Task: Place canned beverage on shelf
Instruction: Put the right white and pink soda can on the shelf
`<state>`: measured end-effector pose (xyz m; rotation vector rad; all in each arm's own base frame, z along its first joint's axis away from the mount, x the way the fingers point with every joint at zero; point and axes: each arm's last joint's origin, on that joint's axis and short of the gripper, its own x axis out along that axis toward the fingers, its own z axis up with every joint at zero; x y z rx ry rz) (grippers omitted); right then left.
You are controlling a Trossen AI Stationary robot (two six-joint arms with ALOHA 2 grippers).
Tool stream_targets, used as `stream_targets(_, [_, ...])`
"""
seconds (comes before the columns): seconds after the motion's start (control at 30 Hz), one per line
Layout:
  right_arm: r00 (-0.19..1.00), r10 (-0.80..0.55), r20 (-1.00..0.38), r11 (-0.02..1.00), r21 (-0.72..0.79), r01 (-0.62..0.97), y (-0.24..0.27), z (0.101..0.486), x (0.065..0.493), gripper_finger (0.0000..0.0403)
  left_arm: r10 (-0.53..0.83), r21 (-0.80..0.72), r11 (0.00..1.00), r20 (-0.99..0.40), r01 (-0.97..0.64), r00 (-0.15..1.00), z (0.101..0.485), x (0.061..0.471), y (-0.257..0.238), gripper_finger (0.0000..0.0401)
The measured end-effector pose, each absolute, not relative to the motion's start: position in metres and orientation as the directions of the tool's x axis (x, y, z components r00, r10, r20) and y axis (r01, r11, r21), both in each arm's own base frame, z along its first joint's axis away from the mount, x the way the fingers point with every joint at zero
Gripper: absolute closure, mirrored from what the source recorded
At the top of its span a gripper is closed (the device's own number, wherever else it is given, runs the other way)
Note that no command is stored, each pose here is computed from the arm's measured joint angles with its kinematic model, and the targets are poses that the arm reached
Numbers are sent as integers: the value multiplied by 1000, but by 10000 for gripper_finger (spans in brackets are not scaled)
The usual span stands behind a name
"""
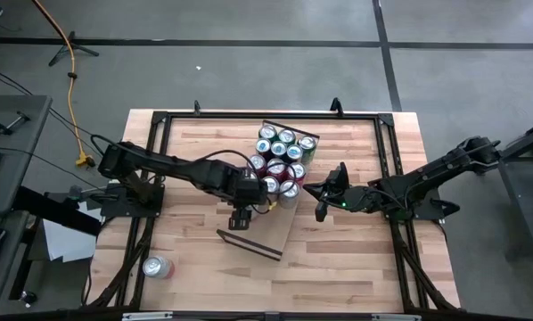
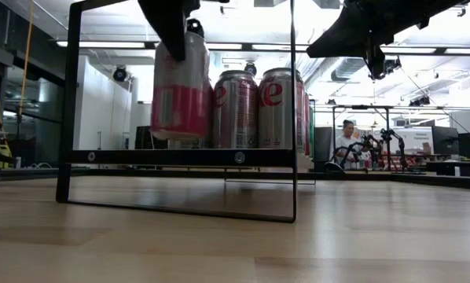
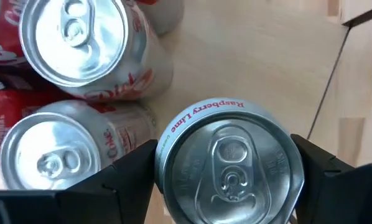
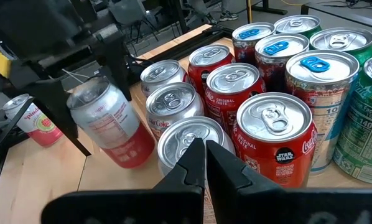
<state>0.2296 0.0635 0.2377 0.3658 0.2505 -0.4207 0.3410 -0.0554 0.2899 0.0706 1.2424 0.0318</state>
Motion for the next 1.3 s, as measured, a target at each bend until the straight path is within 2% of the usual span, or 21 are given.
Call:
stream_targets(0.37, [884, -351, -310, 849, 292, 439, 64, 238, 230, 402, 68, 85, 995, -951, 45, 302, 272, 340, -55, 161])
stream_targets(0.63, [884, -351, -310, 850, 291, 439, 64, 238, 230, 402, 86, 79, 996, -949, -37, 302, 272, 340, -54, 161])
stream_targets(0.87, [884, -351, -310, 851, 290, 439, 64, 238, 230, 402, 94, 85, 995, -948, -44, 303, 272, 340, -51, 159])
stream_targets(1.03, [884, -351, -310, 850, 292, 439, 64, 238, 230, 402, 95, 89, 995, -948, -36, 305, 272, 340, -51, 135])
stream_targets(1.3, [884, -351, -310, 850, 291, 439, 64, 238, 230, 402, 92, 90, 996, -948, -21, 305, 272, 340, -52, 68])
